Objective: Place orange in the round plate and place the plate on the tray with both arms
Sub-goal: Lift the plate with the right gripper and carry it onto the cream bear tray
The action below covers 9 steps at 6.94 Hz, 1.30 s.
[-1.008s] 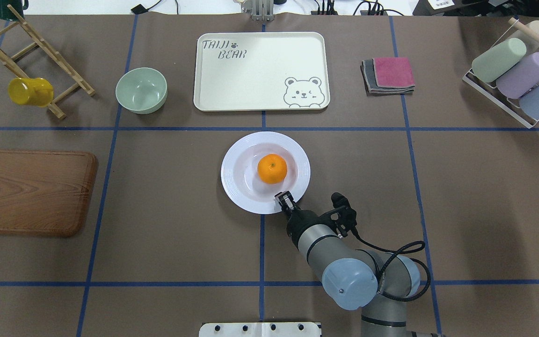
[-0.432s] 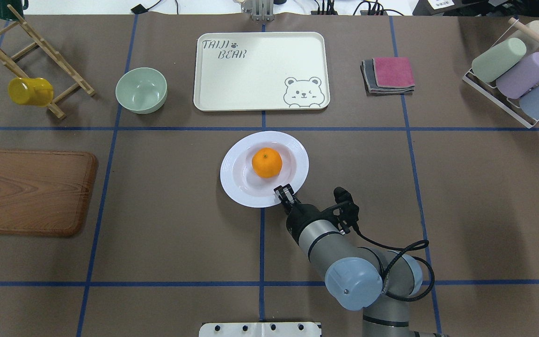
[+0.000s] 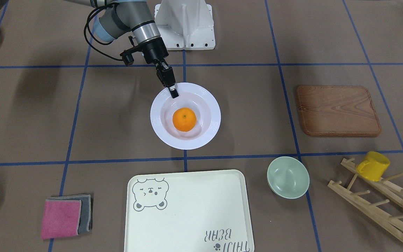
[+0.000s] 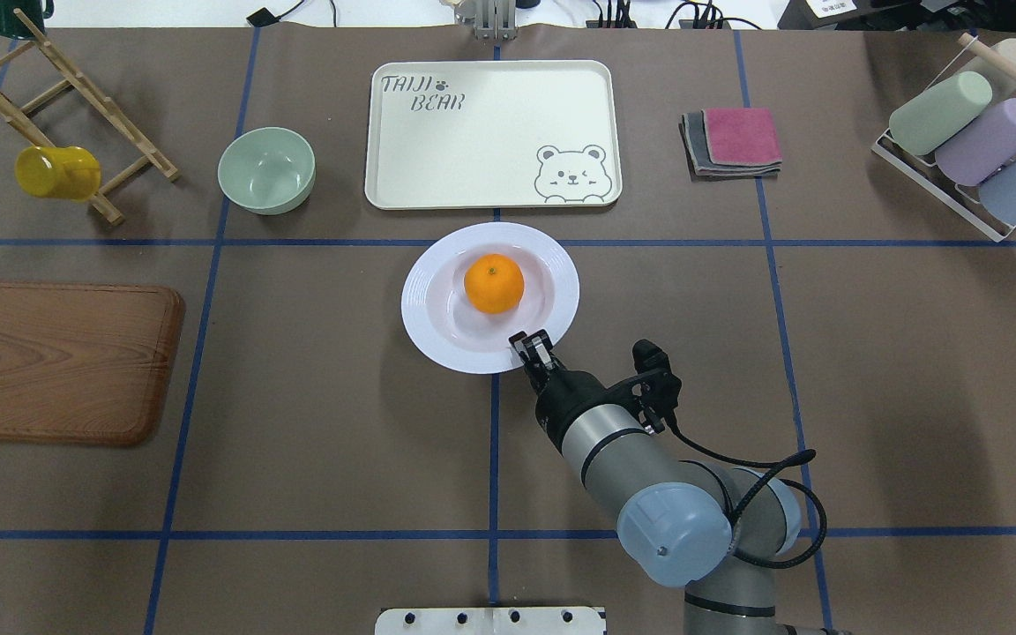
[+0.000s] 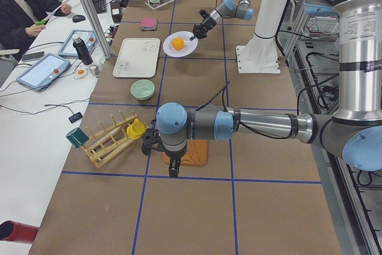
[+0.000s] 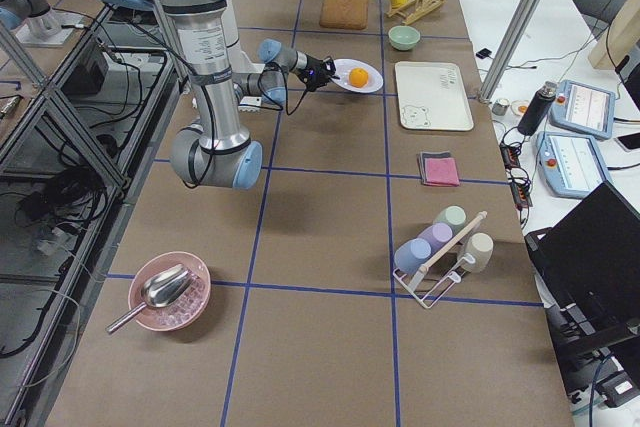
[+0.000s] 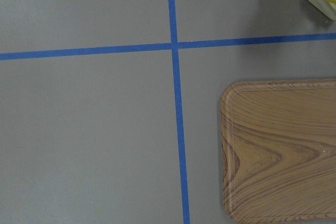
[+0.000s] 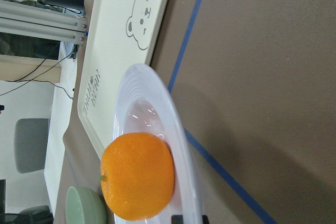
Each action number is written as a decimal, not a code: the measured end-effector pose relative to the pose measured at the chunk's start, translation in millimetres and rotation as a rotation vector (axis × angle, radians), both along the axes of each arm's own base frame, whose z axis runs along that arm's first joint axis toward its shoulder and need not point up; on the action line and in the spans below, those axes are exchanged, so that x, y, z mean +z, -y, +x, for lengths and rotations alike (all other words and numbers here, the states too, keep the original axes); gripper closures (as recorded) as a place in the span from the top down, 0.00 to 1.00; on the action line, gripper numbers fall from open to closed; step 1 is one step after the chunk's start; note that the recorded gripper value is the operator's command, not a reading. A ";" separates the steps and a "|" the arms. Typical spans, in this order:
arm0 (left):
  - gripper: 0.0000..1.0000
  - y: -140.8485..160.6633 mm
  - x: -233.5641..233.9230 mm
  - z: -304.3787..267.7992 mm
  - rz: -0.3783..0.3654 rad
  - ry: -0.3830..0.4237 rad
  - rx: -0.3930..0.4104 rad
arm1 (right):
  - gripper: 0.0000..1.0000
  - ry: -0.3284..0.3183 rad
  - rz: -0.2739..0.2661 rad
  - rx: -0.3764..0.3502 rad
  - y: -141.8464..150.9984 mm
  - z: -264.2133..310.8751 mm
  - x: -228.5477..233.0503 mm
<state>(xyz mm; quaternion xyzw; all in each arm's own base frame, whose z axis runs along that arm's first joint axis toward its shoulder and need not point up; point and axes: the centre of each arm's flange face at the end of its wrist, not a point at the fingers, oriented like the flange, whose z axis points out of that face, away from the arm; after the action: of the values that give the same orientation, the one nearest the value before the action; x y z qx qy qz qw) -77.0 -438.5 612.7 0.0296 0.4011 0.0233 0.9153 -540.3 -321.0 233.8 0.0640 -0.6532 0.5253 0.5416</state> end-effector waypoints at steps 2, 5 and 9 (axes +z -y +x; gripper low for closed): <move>0.99 -6.1 -3.1 -2.2 0.005 0.001 -0.005 | 0.00 0.008 -0.029 0.095 57.1 5.4 -6.0; 0.99 -9.5 -6.5 -2.3 0.010 0.002 -0.007 | 0.00 -0.062 -0.173 0.228 207.9 -46.4 -17.3; 0.99 -6.0 -10.6 -2.6 0.000 0.002 -0.023 | 0.96 -0.111 -0.283 0.250 276.2 -98.9 -33.3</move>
<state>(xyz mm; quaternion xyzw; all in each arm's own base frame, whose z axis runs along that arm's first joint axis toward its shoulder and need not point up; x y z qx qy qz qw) -79.6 -432.5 602.2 0.0341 0.3996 0.0129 0.9160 -639.1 -597.2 200.5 0.0968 -0.5289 0.6708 0.5108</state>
